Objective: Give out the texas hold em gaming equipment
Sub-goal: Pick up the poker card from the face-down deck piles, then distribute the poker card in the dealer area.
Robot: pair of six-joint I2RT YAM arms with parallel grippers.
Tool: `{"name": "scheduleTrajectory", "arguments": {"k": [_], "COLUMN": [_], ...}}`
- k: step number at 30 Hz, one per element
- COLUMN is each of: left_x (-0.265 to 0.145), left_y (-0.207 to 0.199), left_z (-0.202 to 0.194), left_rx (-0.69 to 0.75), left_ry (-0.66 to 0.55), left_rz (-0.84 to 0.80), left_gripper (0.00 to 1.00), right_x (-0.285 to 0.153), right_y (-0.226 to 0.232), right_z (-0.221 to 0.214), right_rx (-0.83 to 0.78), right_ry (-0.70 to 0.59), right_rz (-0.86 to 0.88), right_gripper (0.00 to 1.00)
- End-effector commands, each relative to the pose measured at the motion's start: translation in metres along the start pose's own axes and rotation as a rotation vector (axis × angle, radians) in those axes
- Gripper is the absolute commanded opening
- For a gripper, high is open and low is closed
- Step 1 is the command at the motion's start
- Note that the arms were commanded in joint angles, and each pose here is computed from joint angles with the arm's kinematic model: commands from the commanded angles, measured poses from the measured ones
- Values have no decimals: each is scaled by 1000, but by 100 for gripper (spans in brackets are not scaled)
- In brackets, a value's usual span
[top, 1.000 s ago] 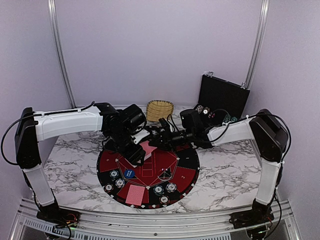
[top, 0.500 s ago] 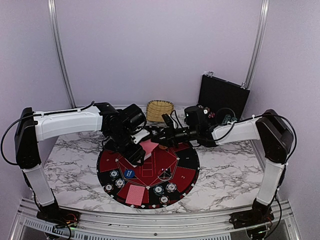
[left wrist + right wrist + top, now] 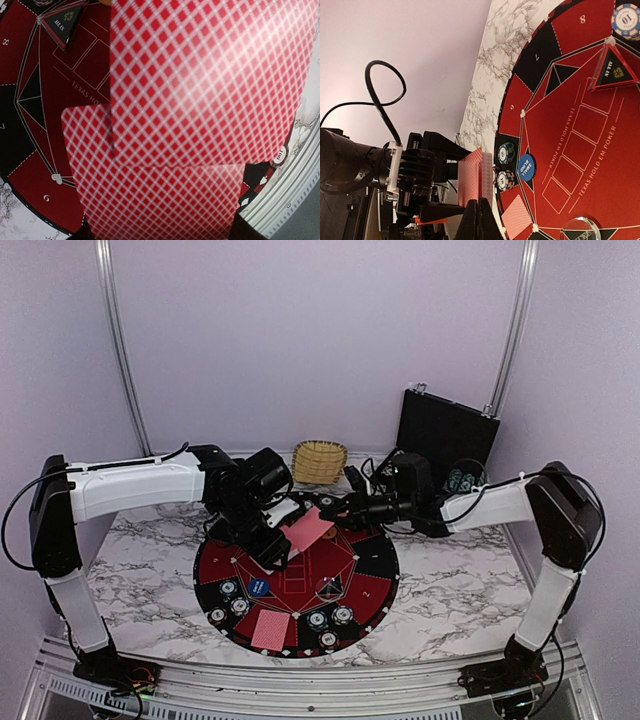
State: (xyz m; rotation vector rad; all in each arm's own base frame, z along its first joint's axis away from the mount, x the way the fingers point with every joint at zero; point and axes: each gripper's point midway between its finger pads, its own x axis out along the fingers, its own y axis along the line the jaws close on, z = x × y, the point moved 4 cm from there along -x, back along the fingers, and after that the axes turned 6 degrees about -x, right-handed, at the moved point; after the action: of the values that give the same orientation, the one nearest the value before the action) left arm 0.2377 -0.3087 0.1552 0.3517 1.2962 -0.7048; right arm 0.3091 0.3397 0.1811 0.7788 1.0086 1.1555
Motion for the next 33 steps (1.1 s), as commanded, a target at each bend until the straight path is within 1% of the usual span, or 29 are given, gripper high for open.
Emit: {"name": "scheduleTrajectory", "arguments": {"k": [1, 10, 18, 26, 33], "left_x": [-12, -11, -13, -14, -13], "left_y": [2, 6, 9, 9, 10], "left_z": [2, 3, 5, 8, 8], "left_rx": [-12, -26, -28, -23, -23], "left_ry": [-39, -45, -55, -60, -58], "left_rz": [5, 13, 15, 13, 10], "left_gripper": [49, 49, 49, 49, 49], "right_x": [-15, -39, -78, -112, -121], "right_y": [22, 21, 4, -42, -71], "right_z": [8, 3, -9, -50, -89], "right_rx": [-37, -18, 3, 50, 79], "right_ry": [-40, -71, -112, -94, -48], "right_rz": [59, 56, -10, -174, -265], "right_gripper": [0, 0, 0, 0, 0]}}
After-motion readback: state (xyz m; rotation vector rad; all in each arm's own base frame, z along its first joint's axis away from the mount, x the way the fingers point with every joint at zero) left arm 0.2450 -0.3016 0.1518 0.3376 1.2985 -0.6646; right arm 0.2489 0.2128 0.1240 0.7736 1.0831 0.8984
